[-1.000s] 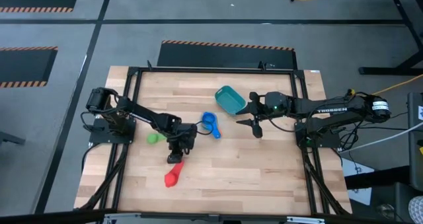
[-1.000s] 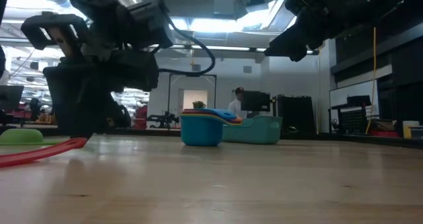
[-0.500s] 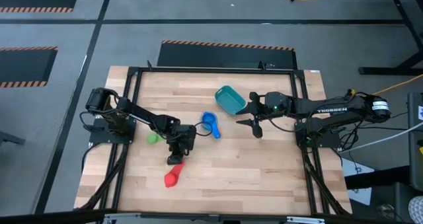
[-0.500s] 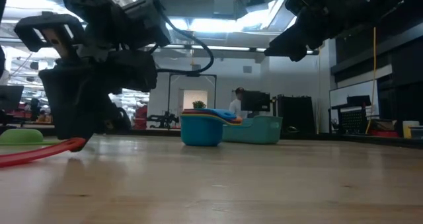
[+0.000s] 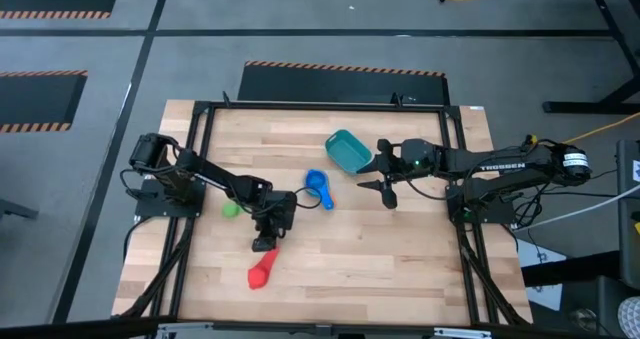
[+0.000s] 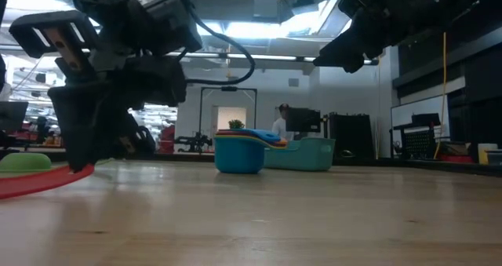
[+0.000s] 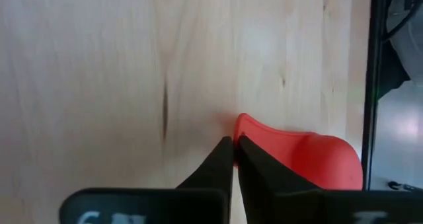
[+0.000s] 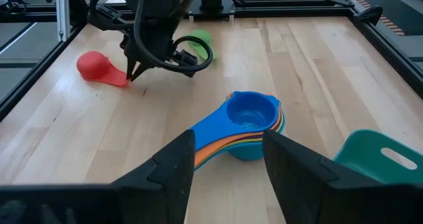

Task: Nest measuring cups in basket
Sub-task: Stack the red measuring cup on top of the blue measuring cup

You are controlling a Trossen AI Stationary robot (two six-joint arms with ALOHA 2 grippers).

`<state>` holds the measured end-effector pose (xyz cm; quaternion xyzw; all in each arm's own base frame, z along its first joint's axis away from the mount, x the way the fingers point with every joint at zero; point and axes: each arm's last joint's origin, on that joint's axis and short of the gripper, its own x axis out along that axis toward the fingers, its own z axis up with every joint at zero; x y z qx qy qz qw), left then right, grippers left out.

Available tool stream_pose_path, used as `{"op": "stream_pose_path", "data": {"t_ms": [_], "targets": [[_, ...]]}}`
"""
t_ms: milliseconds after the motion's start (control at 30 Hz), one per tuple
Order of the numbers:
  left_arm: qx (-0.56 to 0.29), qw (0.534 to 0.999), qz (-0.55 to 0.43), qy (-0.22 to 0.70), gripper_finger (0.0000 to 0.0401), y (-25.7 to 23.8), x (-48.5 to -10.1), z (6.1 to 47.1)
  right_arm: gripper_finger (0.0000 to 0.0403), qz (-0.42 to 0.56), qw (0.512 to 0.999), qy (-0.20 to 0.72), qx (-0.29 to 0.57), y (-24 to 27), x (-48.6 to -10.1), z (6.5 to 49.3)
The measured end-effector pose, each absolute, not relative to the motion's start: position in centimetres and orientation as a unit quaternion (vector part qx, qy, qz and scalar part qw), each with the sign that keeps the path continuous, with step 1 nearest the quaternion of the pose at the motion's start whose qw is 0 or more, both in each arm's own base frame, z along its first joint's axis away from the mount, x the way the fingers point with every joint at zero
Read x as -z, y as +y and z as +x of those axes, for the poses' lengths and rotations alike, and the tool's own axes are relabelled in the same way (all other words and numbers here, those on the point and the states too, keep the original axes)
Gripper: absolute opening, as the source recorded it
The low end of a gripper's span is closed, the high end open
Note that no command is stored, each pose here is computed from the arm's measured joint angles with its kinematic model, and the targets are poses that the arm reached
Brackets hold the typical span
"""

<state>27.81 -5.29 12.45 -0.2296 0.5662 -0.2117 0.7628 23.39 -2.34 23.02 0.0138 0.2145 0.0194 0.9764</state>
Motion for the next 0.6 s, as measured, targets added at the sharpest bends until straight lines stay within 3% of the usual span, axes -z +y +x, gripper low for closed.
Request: {"op": "stream_pose_path", "data": {"t_ms": [267,600], "targets": [[0.222,0.776,-0.239,0.54,0.0004,-4.8,-13.7,29.1,0.0182,0.014,0.976,0.215,-0.019,-2.3,-23.0,23.4],[0.187,0.826,-0.224,0.482,0.0002,-2.6,-17.3,32.3,0.0182,0.014,0.976,0.215,-0.02,-2.3,-23.0,23.4]]}}
